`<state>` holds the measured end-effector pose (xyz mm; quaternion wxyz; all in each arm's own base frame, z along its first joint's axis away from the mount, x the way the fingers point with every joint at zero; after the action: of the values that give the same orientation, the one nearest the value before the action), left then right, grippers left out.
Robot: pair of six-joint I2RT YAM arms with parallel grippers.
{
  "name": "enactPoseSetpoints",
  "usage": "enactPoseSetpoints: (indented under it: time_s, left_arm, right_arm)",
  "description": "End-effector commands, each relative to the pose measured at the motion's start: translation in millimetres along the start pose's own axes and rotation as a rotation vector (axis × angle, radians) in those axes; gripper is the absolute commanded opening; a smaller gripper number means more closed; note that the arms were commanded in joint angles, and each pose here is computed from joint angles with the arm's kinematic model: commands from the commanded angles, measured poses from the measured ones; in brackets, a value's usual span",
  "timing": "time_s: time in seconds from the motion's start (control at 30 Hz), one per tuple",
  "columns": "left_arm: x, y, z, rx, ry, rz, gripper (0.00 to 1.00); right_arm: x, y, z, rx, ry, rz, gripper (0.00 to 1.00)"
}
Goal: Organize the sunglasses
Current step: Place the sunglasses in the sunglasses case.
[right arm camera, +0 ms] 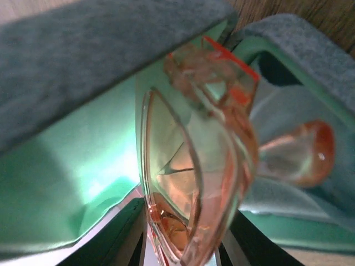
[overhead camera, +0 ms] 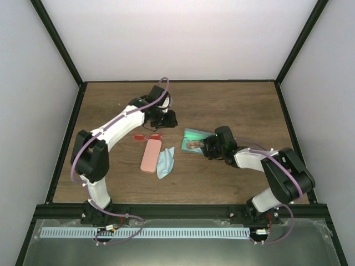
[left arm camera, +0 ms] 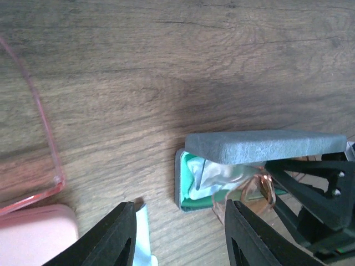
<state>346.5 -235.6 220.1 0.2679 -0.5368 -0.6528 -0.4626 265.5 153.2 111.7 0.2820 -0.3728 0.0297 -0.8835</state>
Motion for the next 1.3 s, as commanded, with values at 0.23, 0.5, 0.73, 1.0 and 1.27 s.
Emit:
enactPoseSetpoints:
  time_s: [0.23, 0.5, 0.73, 1.0, 1.27]
  left_arm:
    - [20.4, -5.1, 2.3, -0.021, 0.026, -0.054, 0.46]
    - [22.4, -4.3, 0.7, -0.031, 0.020, -0.060, 0.46]
    - [16.4, 1.0, -1.7, -0.009, -0.003, -0.071, 0.46]
    - [13.1, 11.3, -8.4, 0.007, -0.026, -0.089, 0.46]
    - [-17.2, -2.8, -14.0, -0.040, -0.039, 0.033, 0.07]
  right_arm:
    - [-19.5, -3.4, 13.7, -0.040, 0.073, -0.057, 0.38]
    - [-15.8, -8.3, 25.7, 0.026, 0.069, -0.043, 0.52]
    - [12.7, -20.9, 38.8, 0.146, -0.009, 0.004, 0.76]
    - [58.2, -21.0, 0.8, 0.186, -0.073, -0.009, 0.67]
    - [112.0, 20.8, -23.4, 0.279, -0.140, -0.248, 0.31]
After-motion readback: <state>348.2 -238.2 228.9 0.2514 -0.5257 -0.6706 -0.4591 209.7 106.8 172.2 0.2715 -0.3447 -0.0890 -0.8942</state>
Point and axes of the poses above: each gripper's point midway between its finger pads, its own x axis back along the fingers, its own z axis along the line the jaws close on, y = z × x, the point moved 9 cm from there along x, back along the fingers, and after that the axes turned 3 degrees about x, right-handed, at the moved point
